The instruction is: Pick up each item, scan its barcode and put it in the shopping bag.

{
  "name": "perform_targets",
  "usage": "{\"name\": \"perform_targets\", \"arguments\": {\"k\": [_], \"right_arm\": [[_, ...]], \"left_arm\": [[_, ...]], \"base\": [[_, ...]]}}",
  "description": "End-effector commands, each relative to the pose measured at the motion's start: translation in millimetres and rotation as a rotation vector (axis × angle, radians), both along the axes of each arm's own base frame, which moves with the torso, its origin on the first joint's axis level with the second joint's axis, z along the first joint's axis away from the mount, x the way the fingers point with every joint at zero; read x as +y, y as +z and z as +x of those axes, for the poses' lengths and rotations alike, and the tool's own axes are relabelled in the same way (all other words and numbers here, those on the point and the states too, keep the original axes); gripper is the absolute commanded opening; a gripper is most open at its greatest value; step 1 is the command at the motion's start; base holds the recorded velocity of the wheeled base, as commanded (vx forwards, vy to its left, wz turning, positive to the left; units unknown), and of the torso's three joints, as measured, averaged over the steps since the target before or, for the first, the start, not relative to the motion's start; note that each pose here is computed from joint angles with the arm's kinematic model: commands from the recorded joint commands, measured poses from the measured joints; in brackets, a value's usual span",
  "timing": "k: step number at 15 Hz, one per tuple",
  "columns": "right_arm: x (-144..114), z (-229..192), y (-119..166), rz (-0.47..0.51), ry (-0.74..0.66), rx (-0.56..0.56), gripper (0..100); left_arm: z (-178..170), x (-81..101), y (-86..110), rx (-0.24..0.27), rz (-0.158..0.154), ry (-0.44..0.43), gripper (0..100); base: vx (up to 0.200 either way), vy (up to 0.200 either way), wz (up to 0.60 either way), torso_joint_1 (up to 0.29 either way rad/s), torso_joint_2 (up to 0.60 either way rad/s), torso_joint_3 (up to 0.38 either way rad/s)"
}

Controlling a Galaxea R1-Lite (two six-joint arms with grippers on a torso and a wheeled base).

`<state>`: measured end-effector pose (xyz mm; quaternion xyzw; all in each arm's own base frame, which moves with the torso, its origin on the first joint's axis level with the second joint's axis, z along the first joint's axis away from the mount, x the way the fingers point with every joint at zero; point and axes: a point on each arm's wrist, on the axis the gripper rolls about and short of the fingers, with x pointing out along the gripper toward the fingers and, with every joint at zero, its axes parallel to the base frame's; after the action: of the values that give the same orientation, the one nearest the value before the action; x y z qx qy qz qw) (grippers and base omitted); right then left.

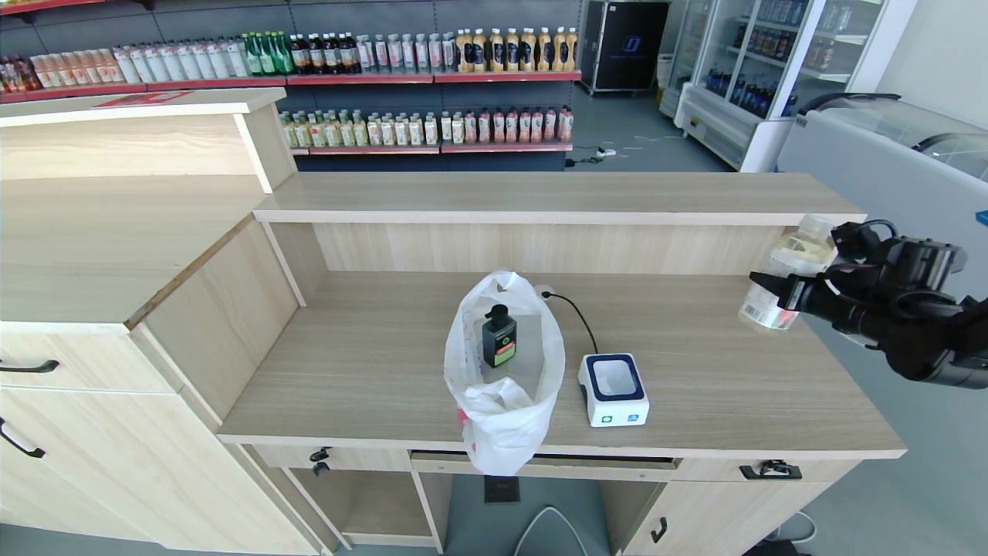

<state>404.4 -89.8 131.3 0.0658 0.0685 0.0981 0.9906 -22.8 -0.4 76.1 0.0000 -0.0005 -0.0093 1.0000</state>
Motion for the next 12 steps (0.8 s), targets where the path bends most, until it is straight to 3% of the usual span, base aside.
{"name": "perform_targets", "arguments": {"k": [1,6,12], "right_arm": [[43,-91,94,0.161,0.278,-0.039,0],[74,-149,119,0.212,0.571,-0.024,0],[129,-184,139,0.25,0.82,0.005,0]], "left_arm": [[0,0.0,0.0,0.0,0.0,0.0,100],[0,0.0,0.0,0.0,0.0,0.0,100],[0,0.0,0.0,0.0,0.0,0.0,100]], "base": [[0.0,0.0,0.0,0.0,0.0,0.0],[0.0,0.0,0.0,0.0,0.0,0.0],[0.0,0.0,0.0,0.0,0.0,0.0]]}}
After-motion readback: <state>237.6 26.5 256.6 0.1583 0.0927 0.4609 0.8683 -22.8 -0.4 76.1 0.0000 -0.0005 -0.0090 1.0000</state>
